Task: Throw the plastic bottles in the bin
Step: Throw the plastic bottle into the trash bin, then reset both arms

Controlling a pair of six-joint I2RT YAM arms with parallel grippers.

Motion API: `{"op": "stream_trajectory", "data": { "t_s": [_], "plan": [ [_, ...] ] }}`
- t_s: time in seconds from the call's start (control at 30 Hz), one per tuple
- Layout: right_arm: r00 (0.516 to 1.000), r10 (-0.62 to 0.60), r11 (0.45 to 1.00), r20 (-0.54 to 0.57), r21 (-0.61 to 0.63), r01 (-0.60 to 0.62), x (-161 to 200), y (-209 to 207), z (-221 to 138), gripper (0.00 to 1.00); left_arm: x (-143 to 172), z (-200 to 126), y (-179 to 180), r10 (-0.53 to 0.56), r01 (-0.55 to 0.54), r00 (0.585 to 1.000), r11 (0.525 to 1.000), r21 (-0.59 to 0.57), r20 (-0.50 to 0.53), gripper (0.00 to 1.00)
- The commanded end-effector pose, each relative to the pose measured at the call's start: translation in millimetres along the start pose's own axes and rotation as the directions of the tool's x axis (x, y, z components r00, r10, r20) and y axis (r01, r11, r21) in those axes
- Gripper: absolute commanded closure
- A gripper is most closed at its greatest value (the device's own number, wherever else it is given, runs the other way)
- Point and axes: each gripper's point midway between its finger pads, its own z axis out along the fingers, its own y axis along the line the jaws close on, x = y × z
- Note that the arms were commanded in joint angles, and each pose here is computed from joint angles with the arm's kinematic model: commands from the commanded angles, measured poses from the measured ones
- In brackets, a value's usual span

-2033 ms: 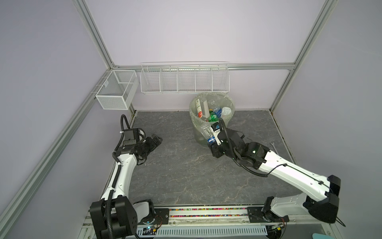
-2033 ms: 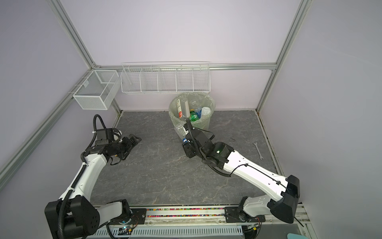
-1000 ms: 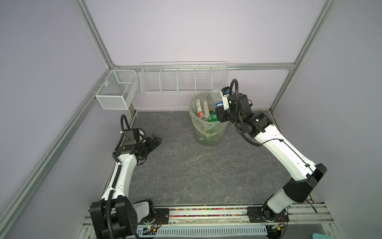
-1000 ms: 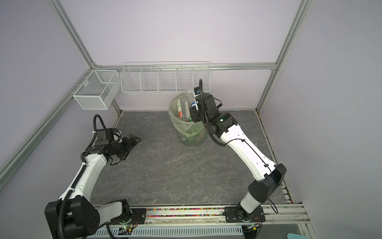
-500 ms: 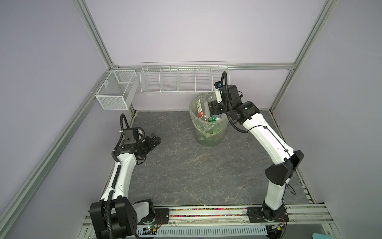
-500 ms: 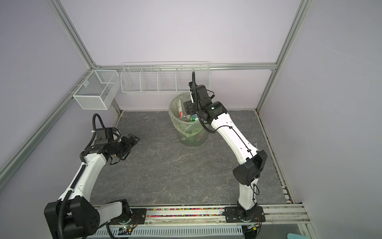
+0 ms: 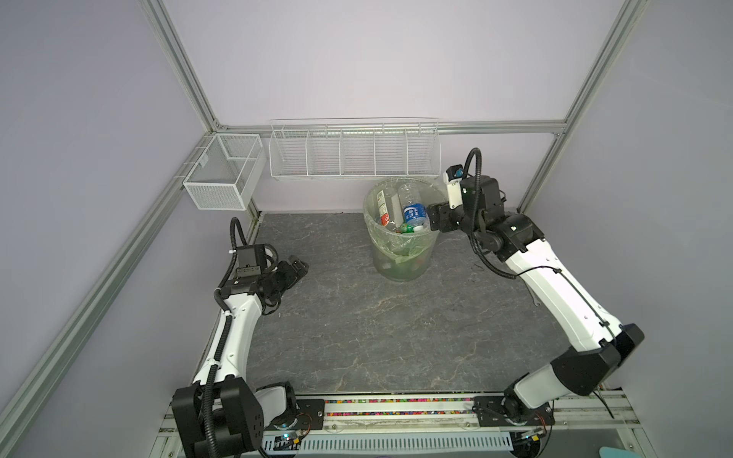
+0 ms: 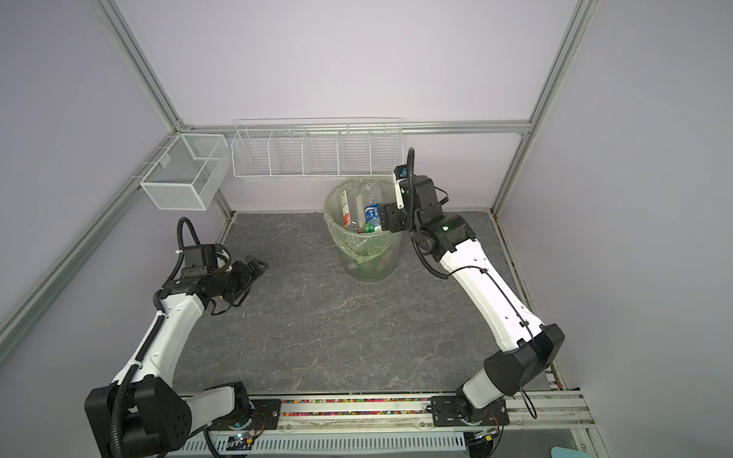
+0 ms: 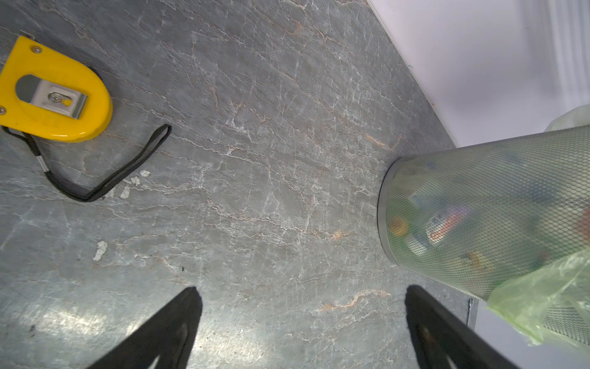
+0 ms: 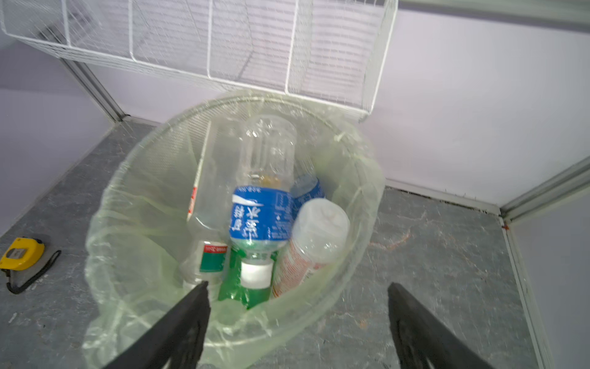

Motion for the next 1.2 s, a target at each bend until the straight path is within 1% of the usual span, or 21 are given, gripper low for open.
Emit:
{"op": "stream_trajectory", "data": {
  "t_s": [0.0,0.1,0.2,0.3,0.4,0.47,0.53,0.63,0.77,0.87,1.0,1.07,1.13,1.17],
  "plan": [
    [0.998,0.069,0.998,0.011,-0.002,-0.069,12.2,-12.8,-4.0,0.12,-12.0,-6.8,3.4,-0.005,0.007,0.997,1.000,-0.019,0.080,0.01],
    [0.995,0.104,0.994,-0.003,0.020,-0.104,32.6,-28.4,-5.0,0.12,-22.8,-10.2,7.4,0.002,0.004,0.987,0.999,-0.037,0.162,0.01],
    [0.990,0.137,0.989,-0.018,0.055,-0.135,54.9,-45.7,-6.6,0.12,-29.9,-9.3,17.1,-0.014,0.027,0.968,0.998,-0.048,0.249,0.01],
    [0.986,0.164,0.980,-0.031,0.118,-0.159,77.3,-64.8,-10.7,0.12,-31.1,-9.7,30.4,-0.041,0.068,0.953,0.994,-0.080,0.301,0.01],
    [0.979,0.199,0.966,-0.032,0.173,-0.191,104.3,-81.3,-14.0,0.12,-35.5,-12.5,40.5,-0.036,0.078,0.927,0.992,-0.099,0.372,0.01],
    [0.975,0.222,0.958,-0.030,0.194,-0.213,118.6,-90.1,-14.7,0.12,-41.6,-16.6,48.1,-0.010,0.073,0.903,0.989,-0.129,0.430,0.01],
    [0.973,0.228,0.954,-0.042,0.210,-0.214,131.2,-95.9,-15.4,0.12,-49.9,-23.3,53.8,0.064,0.029,0.875,0.982,-0.185,0.479,0.01],
    [0.972,0.224,0.948,-0.065,0.244,-0.203,142.8,-102.3,-18.6,0.12,-61.7,-32.4,63.9,0.137,0.014,0.830,0.964,-0.266,0.541,0.01],
    [0.973,0.222,0.935,-0.069,0.299,-0.192,154.7,-112.4,-19.6,0.12,-68.6,-28.5,77.6,0.190,0.011,0.779,0.949,-0.315,0.598,0.01],
    [0.974,0.219,0.920,-0.066,0.346,-0.184,163.8,-121.6,-18.9,0.12,-70.5,-21.9,83.3,0.212,-0.001,0.743,0.949,-0.315,0.635,0.01],
    [0.976,0.207,0.899,-0.067,0.407,-0.163,176.0,-135.1,-14.7,0.12,-69.0,-12.4,89.6,0.270,-0.051,0.697,0.943,-0.329,0.664,0.01],
    [0.977,0.202,0.894,-0.066,0.421,-0.156,180.5,-139.2,-11.1,0.12,-67.4,-6.1,92.7,0.302,-0.079,0.690,0.935,-0.347,0.657,0.01],
    [0.977,0.209,0.888,-0.033,0.425,-0.176,176.7,-143.0,-8.6,0.12,-67.9,-1.0,95.1,0.316,-0.087,0.691,0.929,-0.359,0.650,0.01],
    [0.975,0.214,0.885,-0.051,0.432,-0.172,190.1,-144.7,-4.6,0.12,-68.3,0.9,95.9,0.316,-0.087,0.691,0.929,-0.360,0.650,0.01]
  ]
}}
